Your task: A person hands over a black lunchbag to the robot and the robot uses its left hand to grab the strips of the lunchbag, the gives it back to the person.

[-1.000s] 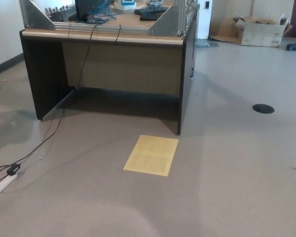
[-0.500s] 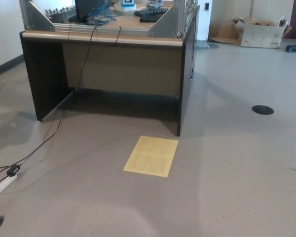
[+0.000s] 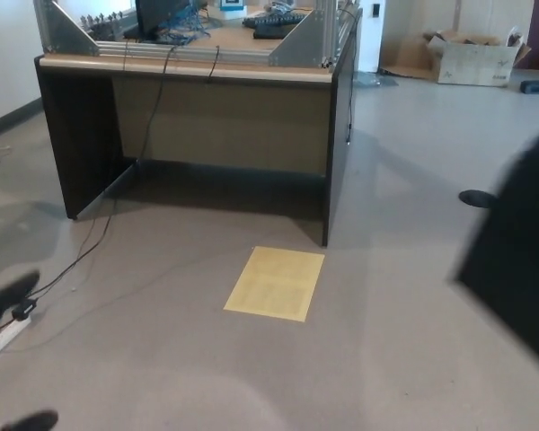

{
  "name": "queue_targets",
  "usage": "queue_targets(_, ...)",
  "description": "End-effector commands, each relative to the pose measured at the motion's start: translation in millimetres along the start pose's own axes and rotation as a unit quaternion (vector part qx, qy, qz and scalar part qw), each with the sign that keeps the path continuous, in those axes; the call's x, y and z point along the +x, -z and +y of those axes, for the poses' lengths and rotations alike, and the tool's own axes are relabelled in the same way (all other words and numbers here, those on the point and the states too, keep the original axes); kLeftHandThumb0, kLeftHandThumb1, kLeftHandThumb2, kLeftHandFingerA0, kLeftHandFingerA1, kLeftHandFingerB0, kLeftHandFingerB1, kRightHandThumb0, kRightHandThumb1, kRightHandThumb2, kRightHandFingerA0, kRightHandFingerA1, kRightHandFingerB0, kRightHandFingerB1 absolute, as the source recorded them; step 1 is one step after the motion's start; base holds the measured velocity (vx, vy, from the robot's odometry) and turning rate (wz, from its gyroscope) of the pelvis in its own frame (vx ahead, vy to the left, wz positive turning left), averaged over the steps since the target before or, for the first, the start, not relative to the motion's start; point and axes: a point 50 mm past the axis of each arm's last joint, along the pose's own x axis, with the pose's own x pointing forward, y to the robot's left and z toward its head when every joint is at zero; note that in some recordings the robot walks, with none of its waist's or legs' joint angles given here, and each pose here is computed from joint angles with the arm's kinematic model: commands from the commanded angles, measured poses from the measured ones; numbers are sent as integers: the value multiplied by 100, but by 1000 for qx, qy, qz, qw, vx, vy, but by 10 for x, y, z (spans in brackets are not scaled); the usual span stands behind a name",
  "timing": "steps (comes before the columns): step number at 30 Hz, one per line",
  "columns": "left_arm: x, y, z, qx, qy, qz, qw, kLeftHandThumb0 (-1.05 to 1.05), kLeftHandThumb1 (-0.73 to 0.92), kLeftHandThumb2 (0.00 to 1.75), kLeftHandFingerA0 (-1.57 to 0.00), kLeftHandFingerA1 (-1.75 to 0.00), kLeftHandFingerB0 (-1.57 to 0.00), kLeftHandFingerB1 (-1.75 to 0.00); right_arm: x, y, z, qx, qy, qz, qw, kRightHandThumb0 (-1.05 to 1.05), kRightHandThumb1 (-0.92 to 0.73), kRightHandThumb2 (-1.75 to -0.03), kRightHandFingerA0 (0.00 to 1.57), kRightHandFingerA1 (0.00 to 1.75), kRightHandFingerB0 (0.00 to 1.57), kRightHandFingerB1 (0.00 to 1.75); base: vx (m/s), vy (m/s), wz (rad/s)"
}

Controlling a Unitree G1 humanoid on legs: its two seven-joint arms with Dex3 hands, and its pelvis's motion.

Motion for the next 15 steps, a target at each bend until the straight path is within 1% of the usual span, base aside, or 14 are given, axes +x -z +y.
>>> queue_targets(1, 331, -315, 264, 16, 3, -46, 999, -77, 48, 84, 0, -7, -1, -10, -4, 4, -25, -9, 5, -4, 1000, -60, -58, -94, 38, 56, 26, 48, 0, 0, 0)
queue_targets(2, 434, -450, 312, 20, 2, -70, 997, -77, 48, 84, 0, -7, -1, -10, -11, 10, -25, -8, 6, -4, 1000, -60, -58, -94, 38, 56, 26, 48, 0, 0, 0)
queue_targets(3, 431, -452, 313, 20, 3, -69, 997, -77, 48, 84, 0, -7, -1, -10, -15, 13, -20, -8, 6, -4, 1000, -60, -58, -94, 38, 56, 26, 48, 0, 0, 0)
queue_targets(4, 542, -573, 367, 34, 10, -87, 996, -83, 52, 87, 0, -3, -2, -7, -10, 15, -19, -7, 4, -1, 1000, -63, -59, -94, 36, 55, 26, 48, 0, 0, 0)
queue_targets(7, 817, -923, 423, 35, 21, -141, 989, -73, 45, 86, 0, -13, 0, -14, -14, 18, -19, -7, 3, -1, 1000, -61, -57, -92, 37, 55, 27, 48, 0, 0, 0)
queue_targets(8, 841, -956, 424, 35, 23, -144, 989, -73, 45, 86, 0, -13, 0, -14, -14, 17, -20, -7, 4, -1, 1000, -61, -57, -92, 37, 55, 27, 48, 0, 0, 0)
queue_targets(9, 928, -1074, 409, 39, 29, -159, 986, -81, 47, 71, 0, -17, 0, -16, -16, 20, -26, -4, 4, -1, 1000, -60, -57, -91, 36, 55, 28, 48, 0, 0, 0)
queue_targets(10, 996, -1176, 396, 46, 35, -168, 984, -74, 45, 86, 0, -13, 0, -14, -15, 20, -27, 0, 4, 0, 1000, -59, -56, -91, 36, 55, 27, 48, 0, 0, 0)
queue_targets(11, 1082, -1274, 370, 40, 42, -180, 982, -77, 46, 85, 0, -7, 0, -9, -9, 16, -23, 4, 5, 0, 1000, -59, -55, -91, 36, 55, 27, 49, 0, 0, 0)
queue_targets(13, 1184, -1422, 308, 29, 51, -197, 979, -75, 46, 83, 0, -4, 0, -7, -13, 18, -23, 7, 5, -2, 1000, -58, -54, -91, 37, 56, 28, 49, 0, 0, 0)
queue_targets(15, 1264, -1550, 242, 27, 57, -217, 974, -77, 46, 84, 0, -5, -1, -8, -31, 46, -21, 8, 1, 4, 1000, -62, -56, -91, 36, 55, 27, 48, 0, 0, 0)
